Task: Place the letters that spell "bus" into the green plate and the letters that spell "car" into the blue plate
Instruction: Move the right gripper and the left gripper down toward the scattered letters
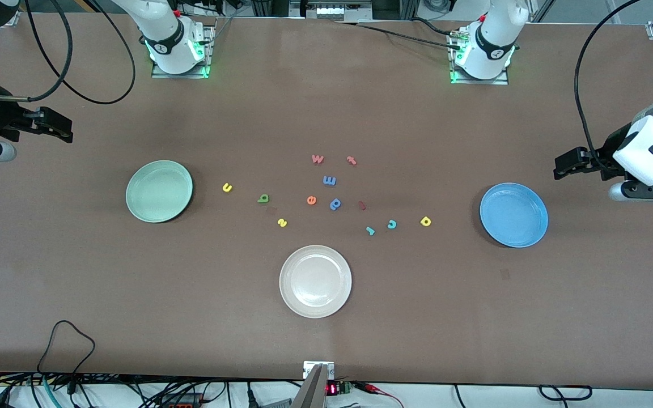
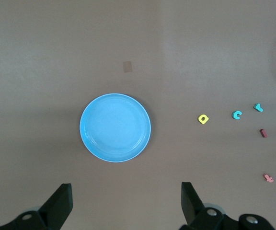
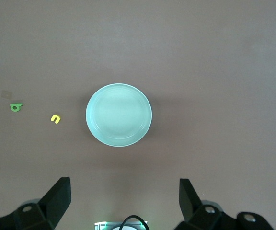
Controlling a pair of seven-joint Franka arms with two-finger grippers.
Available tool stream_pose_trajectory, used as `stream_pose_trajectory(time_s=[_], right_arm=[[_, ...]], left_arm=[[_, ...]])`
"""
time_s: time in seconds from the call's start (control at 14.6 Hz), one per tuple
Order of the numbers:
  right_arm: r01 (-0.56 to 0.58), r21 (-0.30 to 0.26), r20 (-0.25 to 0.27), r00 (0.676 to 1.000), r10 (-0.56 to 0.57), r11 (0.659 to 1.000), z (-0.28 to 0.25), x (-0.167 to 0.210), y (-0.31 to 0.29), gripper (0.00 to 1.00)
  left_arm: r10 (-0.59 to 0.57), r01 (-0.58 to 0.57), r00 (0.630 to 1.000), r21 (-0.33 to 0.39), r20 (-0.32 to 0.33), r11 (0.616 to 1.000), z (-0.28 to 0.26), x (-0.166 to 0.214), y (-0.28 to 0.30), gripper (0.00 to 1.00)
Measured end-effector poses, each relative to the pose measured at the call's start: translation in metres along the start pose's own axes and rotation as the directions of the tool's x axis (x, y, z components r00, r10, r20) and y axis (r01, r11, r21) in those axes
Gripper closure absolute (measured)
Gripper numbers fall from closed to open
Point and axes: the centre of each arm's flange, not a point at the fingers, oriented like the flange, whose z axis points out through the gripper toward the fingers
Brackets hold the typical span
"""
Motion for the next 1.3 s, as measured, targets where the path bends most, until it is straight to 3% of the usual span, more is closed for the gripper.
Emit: stream_pose_trajectory(time_s=[0.75,1.3], right_arm=[[0.003,0.015,0.001,1.000,-0.003,1.000,0.000,0.000,-0.002,0.00],[0.003,0.067,0.031,1.000,-0.006,0.998,0.015,0.009,-0.007,0.00]], left_arm=[[-0.007,0.007,1.000,0.000,0.011,1.000,0.004,0.001,-0.004,0.00],[0.042,-0.045,0.982,0.010,0.182,0.999,0.119,0.038,0.029,0.00]])
